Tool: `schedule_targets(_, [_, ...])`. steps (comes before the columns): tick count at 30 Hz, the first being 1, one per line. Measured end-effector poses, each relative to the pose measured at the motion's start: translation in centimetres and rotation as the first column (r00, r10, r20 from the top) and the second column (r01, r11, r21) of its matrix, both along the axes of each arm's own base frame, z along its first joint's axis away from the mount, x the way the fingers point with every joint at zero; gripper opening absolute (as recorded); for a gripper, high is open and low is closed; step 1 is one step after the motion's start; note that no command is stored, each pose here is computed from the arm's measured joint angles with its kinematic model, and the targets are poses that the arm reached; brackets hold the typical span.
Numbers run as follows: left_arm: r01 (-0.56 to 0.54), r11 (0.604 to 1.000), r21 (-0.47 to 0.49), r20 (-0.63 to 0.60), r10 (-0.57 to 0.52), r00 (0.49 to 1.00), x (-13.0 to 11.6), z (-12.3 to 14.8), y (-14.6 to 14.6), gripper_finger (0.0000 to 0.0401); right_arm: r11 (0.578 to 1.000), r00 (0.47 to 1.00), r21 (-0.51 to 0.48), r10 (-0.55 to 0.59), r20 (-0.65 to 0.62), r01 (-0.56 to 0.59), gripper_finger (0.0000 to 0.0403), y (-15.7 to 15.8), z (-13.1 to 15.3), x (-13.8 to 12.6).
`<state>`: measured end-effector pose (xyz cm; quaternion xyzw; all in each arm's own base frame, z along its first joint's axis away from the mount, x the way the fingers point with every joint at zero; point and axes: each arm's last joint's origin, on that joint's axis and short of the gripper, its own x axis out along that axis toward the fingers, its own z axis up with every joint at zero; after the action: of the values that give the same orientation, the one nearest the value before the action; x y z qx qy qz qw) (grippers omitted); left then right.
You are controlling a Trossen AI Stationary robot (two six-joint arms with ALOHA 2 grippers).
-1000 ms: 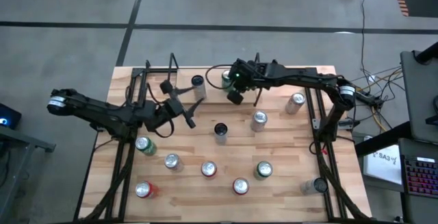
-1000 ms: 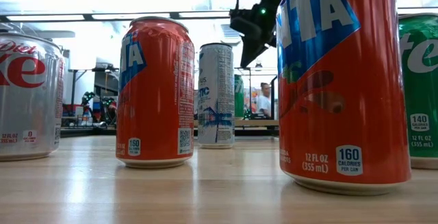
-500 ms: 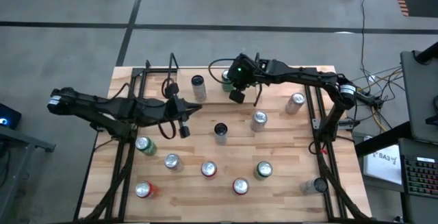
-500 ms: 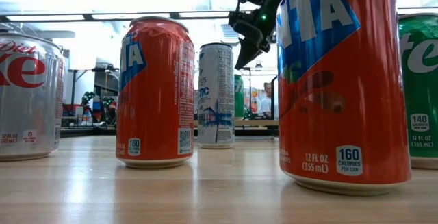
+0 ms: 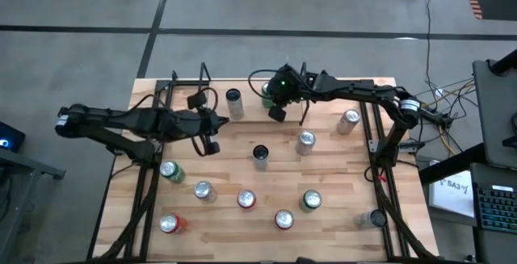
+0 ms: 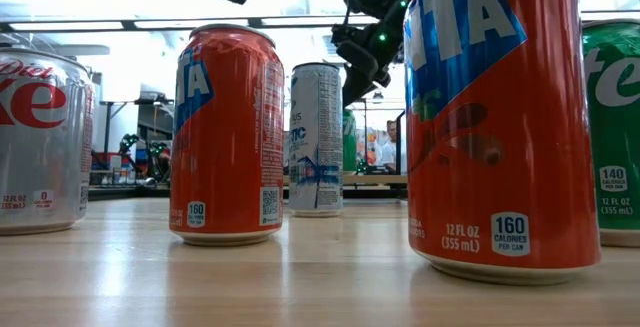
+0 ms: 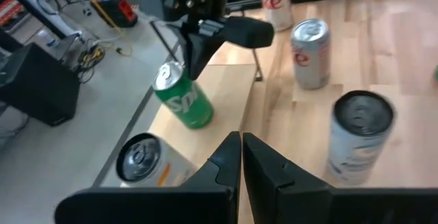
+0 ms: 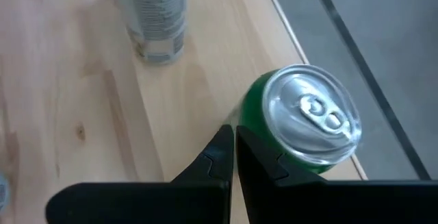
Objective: Sort soda cans
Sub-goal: Put the right green soda can on the shelf
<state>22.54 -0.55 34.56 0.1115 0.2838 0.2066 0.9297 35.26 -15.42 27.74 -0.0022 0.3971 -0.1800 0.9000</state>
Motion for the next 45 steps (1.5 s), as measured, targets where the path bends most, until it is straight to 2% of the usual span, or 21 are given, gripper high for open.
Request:
schedule_targets(4, [-0.012,1.000,0.011,-0.015,0.012,1.000,0.0,-0.2,0.8,0.0000,1.000,1.000,-0.007,-0.019,0.015,0.019,0.0009,-0.7,0.1,-0.2])
schedule_targets(12, [0.003,1.000,-0.029,-0.012,-0.003,1.000,0.5,-0.5,2.5,0.0000,0.999,0.998,-0.034,-0.033,0.048,0.034,0.0009,-1.7,0.3,-0.4])
schedule_targets(26, [-0.008,0.998,-0.057,-0.068,0.004,0.998,4.0,-3.7,3.0,0.0000,0.999,0.999,-0.012,-0.032,0.002,0.032,0.0009,-1.5,-0.1,-0.7])
schedule_targets(36, [0.005,0.998,-0.061,0.031,-0.003,1.000,4.5,-3.7,2.7,0.0000,0.999,0.999,-0.041,-0.017,0.028,0.018,0.0009,-2.0,-0.8,0.3])
schedule_targets(41, [0.091,0.990,-0.105,0.164,-0.073,0.984,5.0,-4.6,1.9,0.0000,0.999,1.000,-0.032,-0.021,0.020,0.022,0.0009,-1.9,-0.8,0.1])
schedule_targets(45, [0.134,0.986,-0.102,0.241,-0.106,0.965,5.1,-4.8,1.0,0.0000,0.999,1.000,-0.023,-0.023,0.008,0.023,0.0009,-1.4,0.2,-0.7])
